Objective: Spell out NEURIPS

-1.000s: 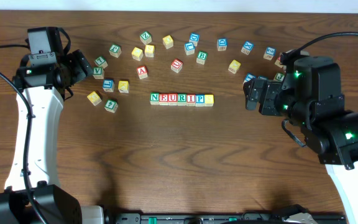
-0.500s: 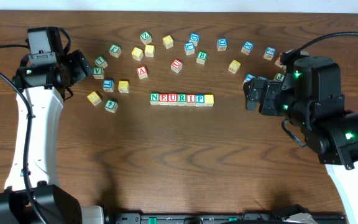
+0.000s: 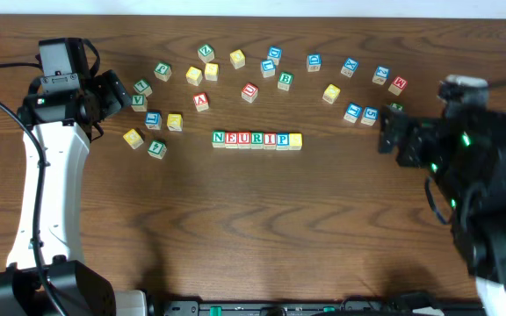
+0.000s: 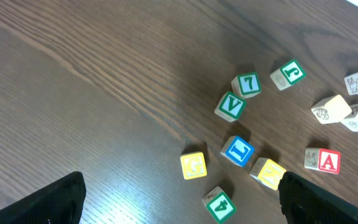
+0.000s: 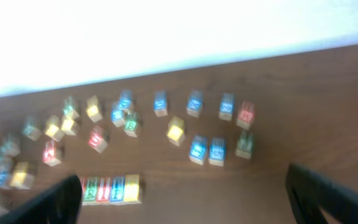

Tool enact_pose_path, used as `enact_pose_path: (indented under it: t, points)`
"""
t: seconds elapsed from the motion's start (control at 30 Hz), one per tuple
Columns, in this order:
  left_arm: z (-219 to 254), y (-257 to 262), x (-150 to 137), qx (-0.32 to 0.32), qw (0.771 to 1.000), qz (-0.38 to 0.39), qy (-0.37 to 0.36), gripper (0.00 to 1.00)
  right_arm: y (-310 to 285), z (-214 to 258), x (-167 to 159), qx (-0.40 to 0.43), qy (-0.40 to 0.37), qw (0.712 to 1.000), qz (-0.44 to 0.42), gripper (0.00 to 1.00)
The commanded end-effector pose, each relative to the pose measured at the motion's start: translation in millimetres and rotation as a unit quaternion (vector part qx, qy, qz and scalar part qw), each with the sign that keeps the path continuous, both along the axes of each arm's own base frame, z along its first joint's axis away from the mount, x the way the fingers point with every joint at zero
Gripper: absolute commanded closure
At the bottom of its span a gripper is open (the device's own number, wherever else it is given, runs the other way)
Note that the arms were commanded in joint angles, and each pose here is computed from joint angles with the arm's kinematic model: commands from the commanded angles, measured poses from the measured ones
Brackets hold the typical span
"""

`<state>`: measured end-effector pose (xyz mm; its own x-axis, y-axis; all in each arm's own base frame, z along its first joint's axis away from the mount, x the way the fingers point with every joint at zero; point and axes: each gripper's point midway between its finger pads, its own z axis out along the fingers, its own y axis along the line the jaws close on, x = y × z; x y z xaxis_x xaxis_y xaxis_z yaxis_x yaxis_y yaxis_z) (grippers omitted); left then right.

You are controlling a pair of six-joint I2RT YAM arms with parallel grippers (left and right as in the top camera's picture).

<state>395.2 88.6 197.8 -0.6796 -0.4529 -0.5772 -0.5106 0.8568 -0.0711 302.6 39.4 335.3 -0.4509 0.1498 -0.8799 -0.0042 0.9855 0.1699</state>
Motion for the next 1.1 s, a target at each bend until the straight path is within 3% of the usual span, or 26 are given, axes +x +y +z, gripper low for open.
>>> enact_pose_path:
  t: [0.0,0.33,0.7,1.07]
  points:
    - [2,3,3,0.004,1.0,0.002,-0.002,0.02,-18,-20,-5,-0.047,-0.04,0.998,-0.009,0.01]
    - [2,3,2,0.004,1.0,0.002,-0.002,0.02,-39,-70,-28,-0.033,-0.205,0.977,-0.049,0.01]
    - [2,3,2,0.004,1.0,0.002,-0.002,0.02,-51,-143,-53,-0.037,-0.219,0.973,-0.071,0.01]
    - [2,3,2,0.004,1.0,0.002,-0.002,0.02,-51,-181,-56,-0.048,-0.187,0.979,-0.067,0.01]
